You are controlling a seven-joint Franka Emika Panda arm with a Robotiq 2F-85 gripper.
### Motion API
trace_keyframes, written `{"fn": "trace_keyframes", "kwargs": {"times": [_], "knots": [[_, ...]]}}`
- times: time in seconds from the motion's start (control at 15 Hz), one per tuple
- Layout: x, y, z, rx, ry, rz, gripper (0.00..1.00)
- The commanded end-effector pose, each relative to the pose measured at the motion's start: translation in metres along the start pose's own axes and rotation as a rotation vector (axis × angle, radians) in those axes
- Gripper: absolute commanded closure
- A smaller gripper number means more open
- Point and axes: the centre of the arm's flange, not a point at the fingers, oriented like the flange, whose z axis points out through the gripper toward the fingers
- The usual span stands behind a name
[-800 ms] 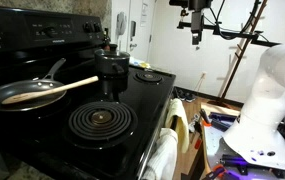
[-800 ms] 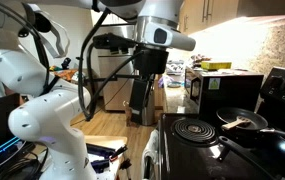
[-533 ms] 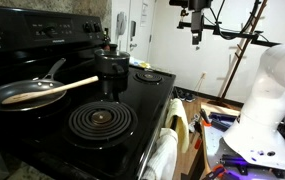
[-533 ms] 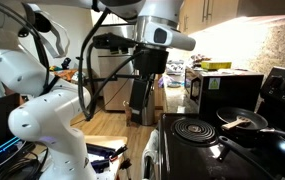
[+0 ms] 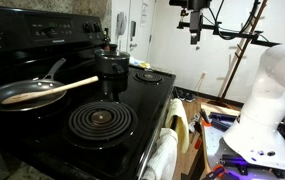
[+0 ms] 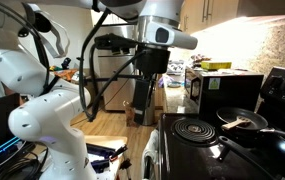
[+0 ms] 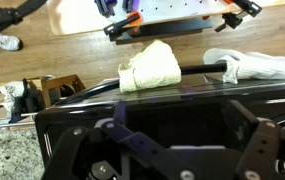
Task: Remove the wooden spoon from the pen and put it on the counter
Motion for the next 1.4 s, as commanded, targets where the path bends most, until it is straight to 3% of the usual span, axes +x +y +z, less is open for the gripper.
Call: {"fn": "trace_keyframes", "kwargs": {"times": [0.0, 0.2, 0.87, 0.93, 1.0, 1.33], "knots": [[0.032, -0.014, 0.002, 0.017, 0.084, -0.058, 0.0], [0.068, -0.035, 0.004, 0.03, 0.148, -0.125, 0.0], [0.174, -0.124, 0.0, 0.017, 0.23, -0.413, 0.0], [0.175, -0.128, -0.002, 0.015, 0.224, -0.409, 0.0], [0.156, -0.119, 0.007, -0.001, 0.226, -0.37, 0.0], [0.161, -0.121, 0.008, -0.003, 0.221, -0.37, 0.0]]}}
